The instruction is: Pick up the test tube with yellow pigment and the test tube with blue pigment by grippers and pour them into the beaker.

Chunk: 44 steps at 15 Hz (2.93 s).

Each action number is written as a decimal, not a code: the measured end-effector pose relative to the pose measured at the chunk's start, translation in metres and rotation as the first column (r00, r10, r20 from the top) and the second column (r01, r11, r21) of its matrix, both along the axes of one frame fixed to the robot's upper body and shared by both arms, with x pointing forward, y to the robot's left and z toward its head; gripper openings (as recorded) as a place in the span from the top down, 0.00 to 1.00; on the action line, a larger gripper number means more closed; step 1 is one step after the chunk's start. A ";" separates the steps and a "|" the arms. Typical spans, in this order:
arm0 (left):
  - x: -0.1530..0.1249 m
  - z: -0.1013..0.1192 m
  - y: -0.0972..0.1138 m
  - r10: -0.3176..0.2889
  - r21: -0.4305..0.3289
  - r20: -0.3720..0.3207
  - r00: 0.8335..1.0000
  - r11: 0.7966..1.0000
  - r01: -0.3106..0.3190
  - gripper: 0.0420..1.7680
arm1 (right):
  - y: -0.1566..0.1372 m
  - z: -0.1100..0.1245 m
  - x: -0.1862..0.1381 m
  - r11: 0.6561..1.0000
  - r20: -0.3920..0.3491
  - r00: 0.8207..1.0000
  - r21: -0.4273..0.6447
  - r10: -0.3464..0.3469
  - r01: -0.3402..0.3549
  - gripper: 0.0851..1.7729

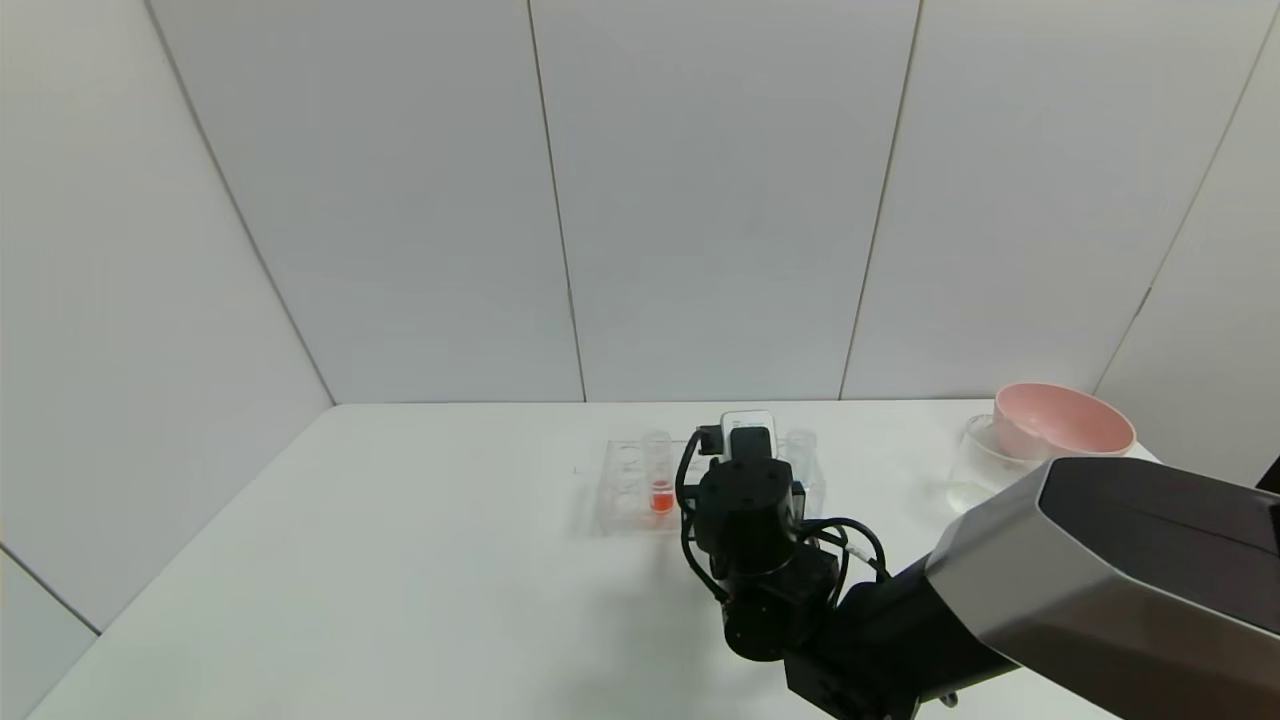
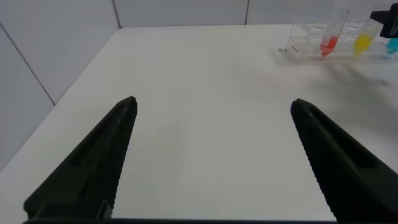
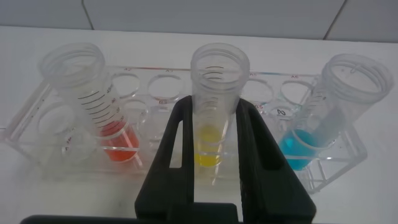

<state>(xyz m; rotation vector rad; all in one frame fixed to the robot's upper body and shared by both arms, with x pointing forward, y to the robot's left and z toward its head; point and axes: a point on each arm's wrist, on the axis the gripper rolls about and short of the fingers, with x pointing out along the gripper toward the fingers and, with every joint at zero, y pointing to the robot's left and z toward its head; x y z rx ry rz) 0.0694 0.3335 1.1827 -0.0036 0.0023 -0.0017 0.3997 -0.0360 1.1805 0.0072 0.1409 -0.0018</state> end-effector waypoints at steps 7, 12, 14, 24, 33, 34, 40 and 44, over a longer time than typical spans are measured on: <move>0.000 0.000 0.000 0.000 0.000 0.000 1.000 1.000 0.000 0.00 | -0.007 0.059 -0.014 1.000 0.092 0.996 -0.014 0.020 -0.018 0.77; 0.000 0.000 0.000 0.000 0.000 0.000 1.000 1.000 0.000 0.00 | -0.010 0.084 -0.028 0.999 0.133 0.990 0.007 0.039 -0.040 0.77; 0.000 0.000 0.000 0.000 0.000 0.000 1.000 1.000 0.000 0.00 | -0.009 0.086 -0.032 0.999 0.134 0.990 0.008 0.047 -0.049 0.77; 0.000 0.000 0.000 0.000 0.000 0.000 1.000 1.000 0.000 0.00 | -0.063 0.102 -0.058 0.967 0.092 0.962 -0.039 0.255 -0.253 0.77; 0.000 0.000 0.000 0.000 0.000 0.000 1.000 1.000 0.000 0.00 | -0.241 0.139 -0.084 0.787 -0.090 0.783 0.019 0.615 -0.616 0.77; 0.000 0.000 0.000 0.000 0.000 0.000 1.000 1.000 0.000 0.00 | -0.260 0.141 -0.088 0.781 -0.087 0.779 -0.005 0.622 -0.624 0.77; 0.000 0.000 0.000 0.000 0.000 0.000 1.000 1.000 0.000 0.00 | -0.327 0.135 -0.080 0.809 -0.121 0.819 -0.126 0.561 -0.573 0.77; 0.000 0.000 0.000 0.000 0.000 0.000 1.000 1.000 0.000 0.00 | -0.355 0.127 -0.054 0.838 -0.181 0.846 -0.138 0.502 -0.527 0.77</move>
